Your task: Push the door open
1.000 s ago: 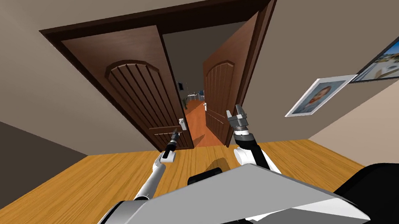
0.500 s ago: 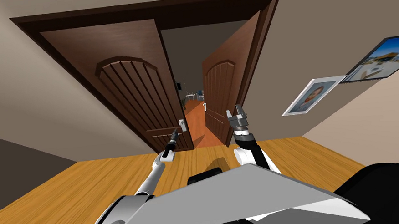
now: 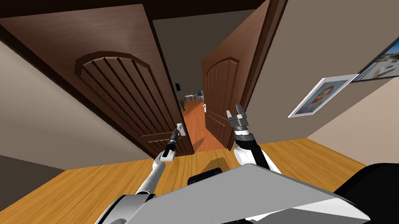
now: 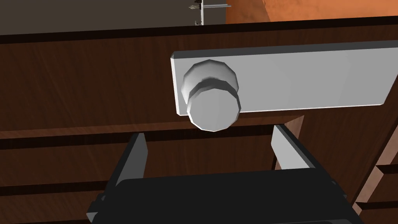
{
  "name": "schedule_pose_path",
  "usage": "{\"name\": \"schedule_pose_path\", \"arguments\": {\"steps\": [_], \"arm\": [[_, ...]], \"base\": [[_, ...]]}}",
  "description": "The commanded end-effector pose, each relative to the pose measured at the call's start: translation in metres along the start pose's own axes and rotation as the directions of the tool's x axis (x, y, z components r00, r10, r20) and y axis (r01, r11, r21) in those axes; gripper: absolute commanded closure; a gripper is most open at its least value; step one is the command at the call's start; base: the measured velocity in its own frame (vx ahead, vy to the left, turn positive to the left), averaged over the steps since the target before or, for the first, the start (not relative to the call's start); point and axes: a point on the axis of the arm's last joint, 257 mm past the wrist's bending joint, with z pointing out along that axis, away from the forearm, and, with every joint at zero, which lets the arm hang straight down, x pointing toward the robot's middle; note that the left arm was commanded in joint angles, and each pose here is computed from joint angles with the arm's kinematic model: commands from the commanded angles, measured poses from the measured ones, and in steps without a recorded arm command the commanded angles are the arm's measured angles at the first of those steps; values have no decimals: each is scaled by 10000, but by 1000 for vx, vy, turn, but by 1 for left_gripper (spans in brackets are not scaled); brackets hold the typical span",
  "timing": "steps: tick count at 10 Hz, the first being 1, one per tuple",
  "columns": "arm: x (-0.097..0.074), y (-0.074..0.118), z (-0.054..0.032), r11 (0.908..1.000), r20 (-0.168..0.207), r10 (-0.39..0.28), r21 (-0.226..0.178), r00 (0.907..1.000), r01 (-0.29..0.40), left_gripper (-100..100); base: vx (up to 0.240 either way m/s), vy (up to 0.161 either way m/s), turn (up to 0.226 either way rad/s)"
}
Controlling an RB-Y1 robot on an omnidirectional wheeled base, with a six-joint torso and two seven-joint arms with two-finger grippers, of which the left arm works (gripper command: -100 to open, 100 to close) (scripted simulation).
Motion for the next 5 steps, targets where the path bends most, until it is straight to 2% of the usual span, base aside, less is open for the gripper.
{"name": "schedule_pose_path", "arguments": {"steps": [1,3,4,5], "arm": [[-16,1,4,10000,57,-3,-6,10000,4,-100],[-31,4,9,10000,114,-11,-14,9999,11,-100],[-29,3,8,10000,99,-9,-11,10000,9,-100],[-29,3,8,10000,99,-9,-11,10000,9,100]], "base": [[228,2,-43],[201,-13,-35],[82,-13,0],[-8,3,4]]}}
